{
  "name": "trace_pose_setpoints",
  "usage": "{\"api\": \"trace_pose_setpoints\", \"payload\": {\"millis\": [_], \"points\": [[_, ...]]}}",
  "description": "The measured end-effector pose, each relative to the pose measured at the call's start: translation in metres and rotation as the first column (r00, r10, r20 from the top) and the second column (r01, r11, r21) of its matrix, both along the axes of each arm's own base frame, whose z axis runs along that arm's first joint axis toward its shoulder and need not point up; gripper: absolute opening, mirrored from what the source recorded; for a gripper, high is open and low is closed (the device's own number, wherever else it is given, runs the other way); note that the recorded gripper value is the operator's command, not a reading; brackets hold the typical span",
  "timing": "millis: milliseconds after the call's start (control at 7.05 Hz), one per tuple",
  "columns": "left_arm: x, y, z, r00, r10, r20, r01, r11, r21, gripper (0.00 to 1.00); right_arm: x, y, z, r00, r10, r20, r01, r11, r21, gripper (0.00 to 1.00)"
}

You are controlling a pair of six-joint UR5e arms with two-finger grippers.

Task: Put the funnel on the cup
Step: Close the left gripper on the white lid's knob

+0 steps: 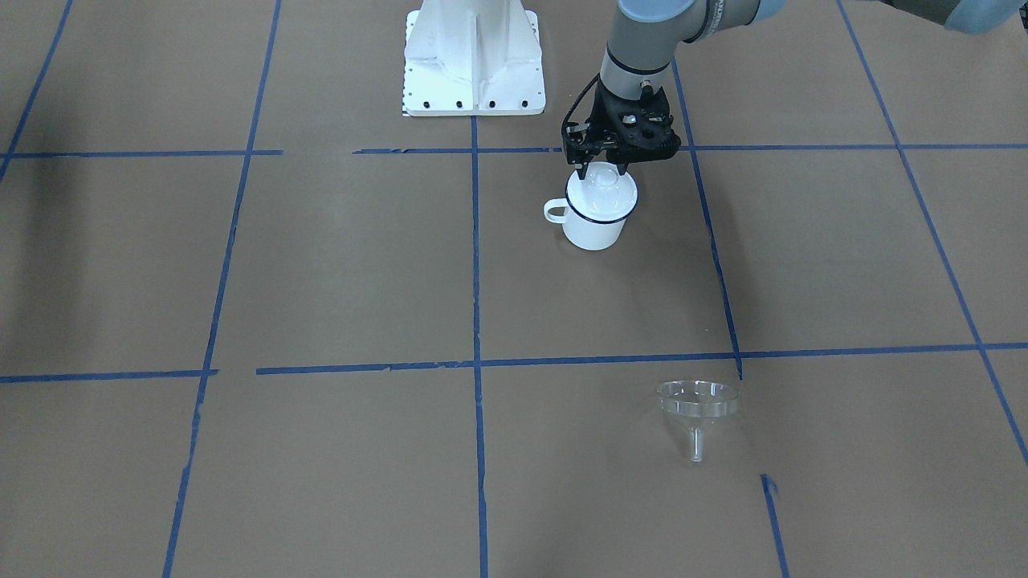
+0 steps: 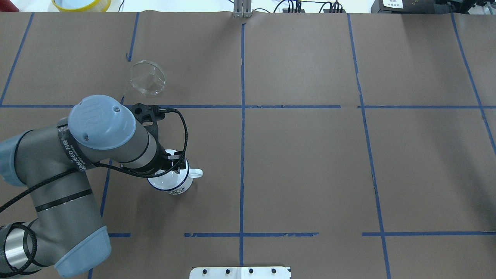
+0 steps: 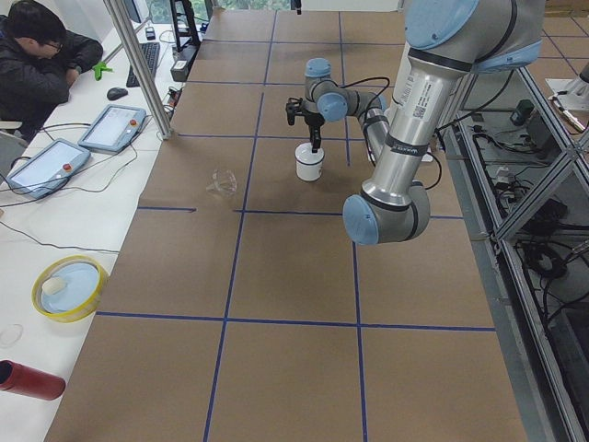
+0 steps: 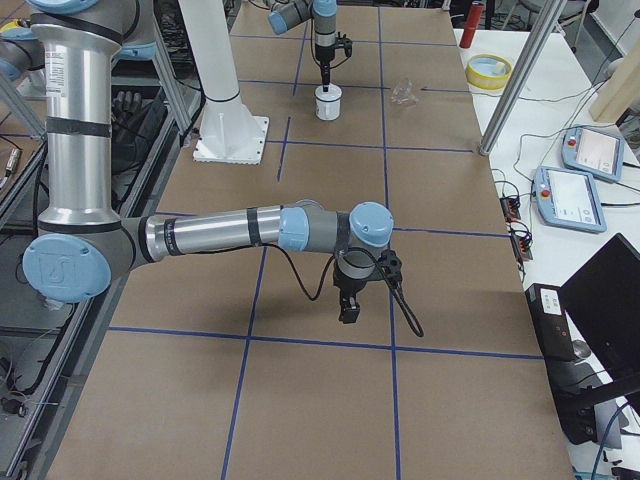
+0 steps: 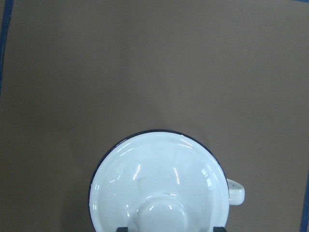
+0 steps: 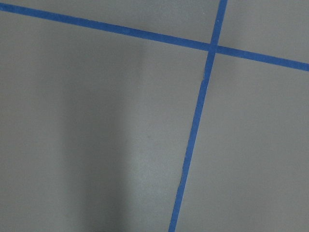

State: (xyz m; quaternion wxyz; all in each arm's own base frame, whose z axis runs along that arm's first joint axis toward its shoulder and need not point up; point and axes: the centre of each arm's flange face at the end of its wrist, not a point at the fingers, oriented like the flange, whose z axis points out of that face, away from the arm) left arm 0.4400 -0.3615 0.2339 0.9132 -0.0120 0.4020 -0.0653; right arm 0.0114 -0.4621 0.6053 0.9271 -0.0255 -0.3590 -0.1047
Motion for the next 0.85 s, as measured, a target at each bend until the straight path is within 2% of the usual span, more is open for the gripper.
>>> {"api": "trace_pose_setpoints", "payload": {"millis": [851], "points": [[-0.0012,-0.0032,0.0004,1.000,-0.004,0.002,0.004,1.000,0.001,0.63,0.0000,0.0000,-0.0003,1.000,0.000,0.000,0.000,1.000,0.001,1.00]]}}
